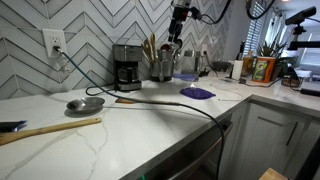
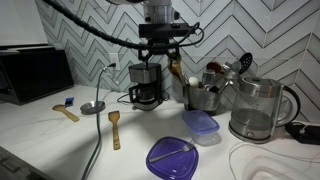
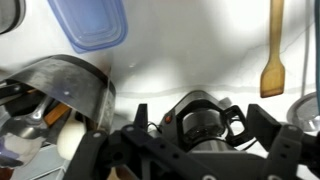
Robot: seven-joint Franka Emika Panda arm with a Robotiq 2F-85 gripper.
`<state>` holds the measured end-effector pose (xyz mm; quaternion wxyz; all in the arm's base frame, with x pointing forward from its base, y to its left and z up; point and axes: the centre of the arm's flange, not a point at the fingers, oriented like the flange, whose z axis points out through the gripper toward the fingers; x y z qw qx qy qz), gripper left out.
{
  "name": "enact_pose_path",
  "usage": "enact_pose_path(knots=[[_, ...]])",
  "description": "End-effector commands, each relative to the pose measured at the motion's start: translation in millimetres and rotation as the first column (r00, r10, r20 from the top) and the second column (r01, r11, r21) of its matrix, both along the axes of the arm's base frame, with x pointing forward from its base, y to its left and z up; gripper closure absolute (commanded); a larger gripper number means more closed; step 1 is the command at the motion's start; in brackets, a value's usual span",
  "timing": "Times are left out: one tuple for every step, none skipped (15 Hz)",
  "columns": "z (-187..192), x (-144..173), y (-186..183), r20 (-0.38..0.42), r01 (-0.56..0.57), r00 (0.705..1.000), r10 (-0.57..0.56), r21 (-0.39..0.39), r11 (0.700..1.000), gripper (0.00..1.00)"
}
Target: Put the tongs in the silver holder
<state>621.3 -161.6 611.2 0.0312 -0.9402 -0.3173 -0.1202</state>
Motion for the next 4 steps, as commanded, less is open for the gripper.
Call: enact_pose_path(knots=[[-4, -8, 1, -0.013, -0.012, 1.0, 0.013, 0.021, 1.0, 0.0], [-6, -14, 1, -0.019, -0.019, 1.0, 0.02, 0.036, 0.999, 0.0], [-6, -19, 0, -0.021, -0.023, 0.999, 0.024, 0.046, 0.999, 0.0], [-7, -22, 0, -0.022, -0.026, 0.999, 0.027, 0.052, 0.998, 0.0]])
